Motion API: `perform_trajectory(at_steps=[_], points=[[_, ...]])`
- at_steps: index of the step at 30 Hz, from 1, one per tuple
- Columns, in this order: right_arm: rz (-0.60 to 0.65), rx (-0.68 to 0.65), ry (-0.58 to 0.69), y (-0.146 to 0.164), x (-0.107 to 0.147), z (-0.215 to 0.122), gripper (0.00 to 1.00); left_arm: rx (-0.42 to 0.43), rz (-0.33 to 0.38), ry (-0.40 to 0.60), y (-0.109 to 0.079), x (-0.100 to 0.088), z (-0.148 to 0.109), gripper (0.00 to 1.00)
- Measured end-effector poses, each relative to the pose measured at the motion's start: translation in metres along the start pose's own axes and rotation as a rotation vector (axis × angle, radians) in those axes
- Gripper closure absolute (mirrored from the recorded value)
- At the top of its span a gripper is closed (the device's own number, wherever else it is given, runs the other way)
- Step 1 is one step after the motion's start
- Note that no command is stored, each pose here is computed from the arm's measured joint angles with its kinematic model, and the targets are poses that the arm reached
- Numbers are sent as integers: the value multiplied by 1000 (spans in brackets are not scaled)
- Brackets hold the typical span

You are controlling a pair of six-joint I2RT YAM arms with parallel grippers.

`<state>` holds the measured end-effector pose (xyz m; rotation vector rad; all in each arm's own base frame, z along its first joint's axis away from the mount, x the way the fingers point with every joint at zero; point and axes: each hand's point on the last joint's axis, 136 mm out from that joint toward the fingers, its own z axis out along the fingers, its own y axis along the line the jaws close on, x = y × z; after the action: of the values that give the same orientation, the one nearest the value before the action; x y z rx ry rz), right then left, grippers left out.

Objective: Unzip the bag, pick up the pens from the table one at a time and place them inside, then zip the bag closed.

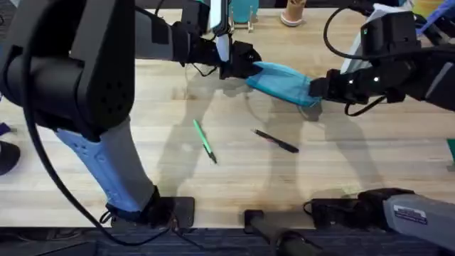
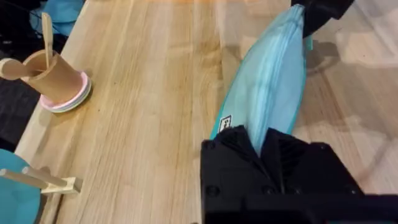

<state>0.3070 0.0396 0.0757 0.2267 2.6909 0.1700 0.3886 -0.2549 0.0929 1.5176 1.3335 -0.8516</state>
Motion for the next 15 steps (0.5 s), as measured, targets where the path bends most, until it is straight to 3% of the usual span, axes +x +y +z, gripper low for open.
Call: perform_trajectory(at_steps=[3,15], points=[[0,0,2,0,1,0,945,0,0,0,0,0,0,957],[-2,-3,-7,1,0,-5,969,0,-1,0,0,0,0,957]])
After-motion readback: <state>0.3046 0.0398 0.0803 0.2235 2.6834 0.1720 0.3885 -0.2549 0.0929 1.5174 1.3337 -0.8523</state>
